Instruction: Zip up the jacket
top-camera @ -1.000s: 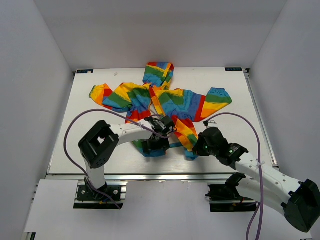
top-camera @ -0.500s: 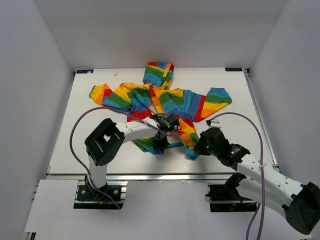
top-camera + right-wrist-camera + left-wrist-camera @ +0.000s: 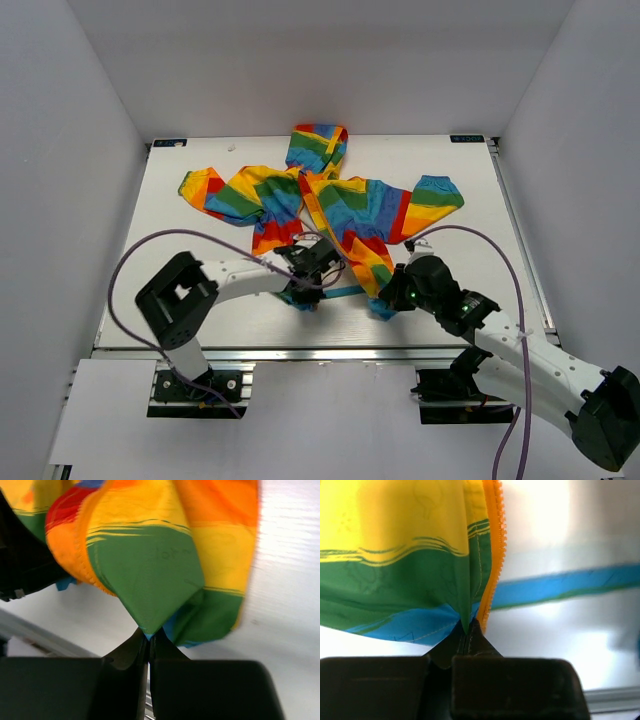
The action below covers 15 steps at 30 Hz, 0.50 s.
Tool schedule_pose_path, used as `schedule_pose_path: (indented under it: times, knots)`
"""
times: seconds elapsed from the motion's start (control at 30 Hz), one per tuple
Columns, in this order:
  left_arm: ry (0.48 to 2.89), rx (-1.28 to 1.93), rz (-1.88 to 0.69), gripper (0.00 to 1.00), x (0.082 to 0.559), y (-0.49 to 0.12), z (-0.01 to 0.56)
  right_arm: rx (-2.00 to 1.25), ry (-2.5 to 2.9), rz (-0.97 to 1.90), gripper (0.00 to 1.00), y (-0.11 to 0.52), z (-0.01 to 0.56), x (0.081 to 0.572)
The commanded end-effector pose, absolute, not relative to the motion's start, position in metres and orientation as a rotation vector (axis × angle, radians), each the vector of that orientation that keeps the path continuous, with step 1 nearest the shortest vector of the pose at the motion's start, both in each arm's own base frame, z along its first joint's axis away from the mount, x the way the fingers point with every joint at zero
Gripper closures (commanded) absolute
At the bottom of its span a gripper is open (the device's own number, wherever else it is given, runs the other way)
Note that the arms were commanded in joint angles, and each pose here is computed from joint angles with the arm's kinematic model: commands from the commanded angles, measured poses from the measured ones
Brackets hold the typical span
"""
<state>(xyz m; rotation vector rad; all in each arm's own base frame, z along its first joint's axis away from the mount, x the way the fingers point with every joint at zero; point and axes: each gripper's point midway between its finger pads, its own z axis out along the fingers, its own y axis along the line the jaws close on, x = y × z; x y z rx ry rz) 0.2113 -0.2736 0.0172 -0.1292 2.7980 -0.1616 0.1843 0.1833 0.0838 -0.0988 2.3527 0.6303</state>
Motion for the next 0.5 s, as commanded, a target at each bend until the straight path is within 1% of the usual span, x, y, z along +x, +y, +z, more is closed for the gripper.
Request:
schedule_pose_path:
  times: [0.0,0.13,0.17,0.23,0.3,0.37,0.4,0.43,0.47]
  knots:
    - [2.619,0.034,-0.299,1.0,0.226,-0.273,0.053,-0.214,2.2,0.81,1.0,0.212,0.119,0.192]
    - [2.478,0.14,-0.509,1.0,0.224,-0.282,0.1,-0.247,2.212,0.865,1.0,0.223,0.124,0.189]
    - [2.466,0.173,-0.537,1.0,0.218,-0.279,0.099,-0.279,2.197,0.91,1.0,0.23,0.13,0.187]
    - [2.371,0.189,-0.706,1.0,0.212,-0.289,0.128,-0.344,2.169,0.966,1.0,0.238,0.135,0.183]
    - [2.294,0.224,-0.813,1.0,0.201,-0.287,0.144,-0.451,2.103,1.068,1.0,0.252,0.147,0.175]
    - [2.208,0.231,-0.879,1.0,0.2,-0.288,0.162,-0.528,2.07,1.111,1.0,0.259,0.154,0.17]
    - [2.192,0.228,-0.885,1.0,0.197,-0.283,0.161,-0.553,2.055,1.128,1.0,0.261,0.157,0.168]
    - [2.131,0.213,-0.921,1.0,0.197,-0.281,0.178,-0.562,2.047,1.138,1.0,0.263,0.158,0.168]
    - [2.114,0.206,-0.927,1.0,0.196,-0.278,0.181,-0.566,2.035,1.16,1.0,0.265,0.161,0.166]
